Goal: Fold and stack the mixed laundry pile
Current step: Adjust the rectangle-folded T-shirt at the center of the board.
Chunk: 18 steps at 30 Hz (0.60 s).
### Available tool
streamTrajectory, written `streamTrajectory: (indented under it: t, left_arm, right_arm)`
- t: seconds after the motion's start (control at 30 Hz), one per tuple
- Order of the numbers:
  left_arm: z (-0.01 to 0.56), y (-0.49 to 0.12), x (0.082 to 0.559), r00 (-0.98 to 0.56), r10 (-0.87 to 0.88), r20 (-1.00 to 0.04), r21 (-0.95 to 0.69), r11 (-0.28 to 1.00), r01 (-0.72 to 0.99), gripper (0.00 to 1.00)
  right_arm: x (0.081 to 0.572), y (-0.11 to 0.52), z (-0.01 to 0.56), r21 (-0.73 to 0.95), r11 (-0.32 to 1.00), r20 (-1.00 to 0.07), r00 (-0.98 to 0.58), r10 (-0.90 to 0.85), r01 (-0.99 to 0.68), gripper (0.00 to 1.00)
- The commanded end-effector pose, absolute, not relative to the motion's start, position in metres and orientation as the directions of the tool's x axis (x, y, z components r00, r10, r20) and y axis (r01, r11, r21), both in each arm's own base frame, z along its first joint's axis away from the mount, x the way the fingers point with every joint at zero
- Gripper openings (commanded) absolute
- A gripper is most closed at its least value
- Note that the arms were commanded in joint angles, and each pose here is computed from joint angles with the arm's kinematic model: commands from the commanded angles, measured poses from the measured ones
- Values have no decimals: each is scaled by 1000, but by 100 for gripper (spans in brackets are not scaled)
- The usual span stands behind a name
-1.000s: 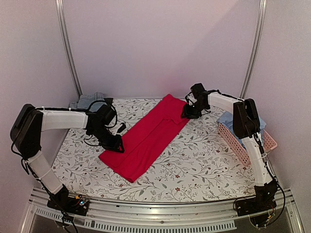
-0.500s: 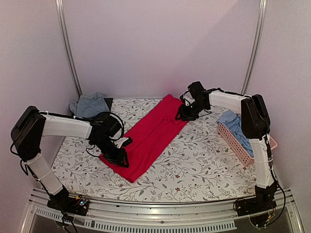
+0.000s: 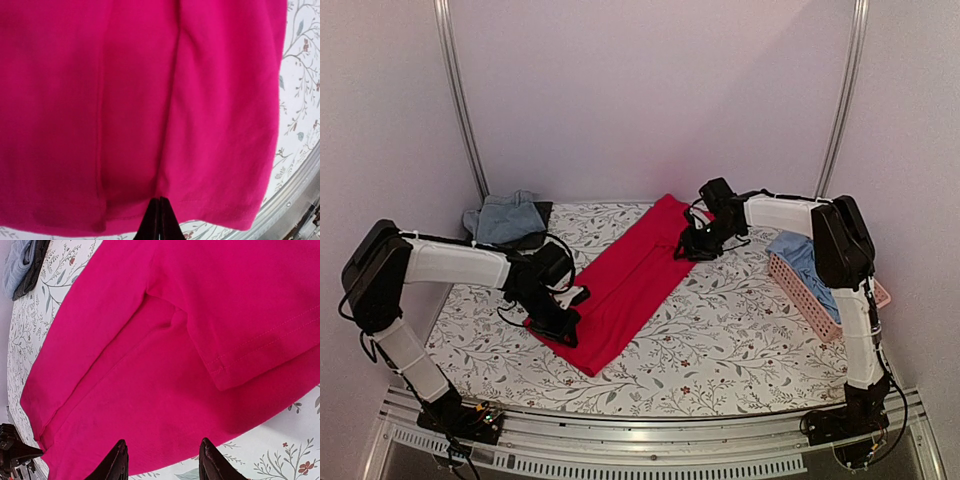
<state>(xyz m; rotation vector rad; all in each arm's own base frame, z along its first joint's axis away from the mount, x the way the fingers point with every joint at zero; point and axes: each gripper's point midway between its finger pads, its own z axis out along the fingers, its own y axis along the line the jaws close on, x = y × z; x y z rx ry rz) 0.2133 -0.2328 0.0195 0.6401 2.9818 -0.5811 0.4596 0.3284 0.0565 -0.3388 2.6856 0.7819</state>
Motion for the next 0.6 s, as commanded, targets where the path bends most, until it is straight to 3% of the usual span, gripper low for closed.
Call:
streamTrajectory:
  t: [0.0, 0.2, 0.57]
  left_arm:
    - [29, -206, 230, -954, 275, -121, -279, 913, 299, 0]
    - [38, -228, 227, -936, 315, -155, -377, 857, 351, 26]
    - [17, -243, 212, -915, 392, -97, -373, 838, 399, 27]
  right_arm:
    - [461, 327, 44, 480, 825, -354, -927, -128, -297, 47]
    - [460, 328, 39, 482, 825, -345, -930, -130, -294, 47]
    - [460, 327, 39, 481, 825, -344, -929, -135, -298, 47]
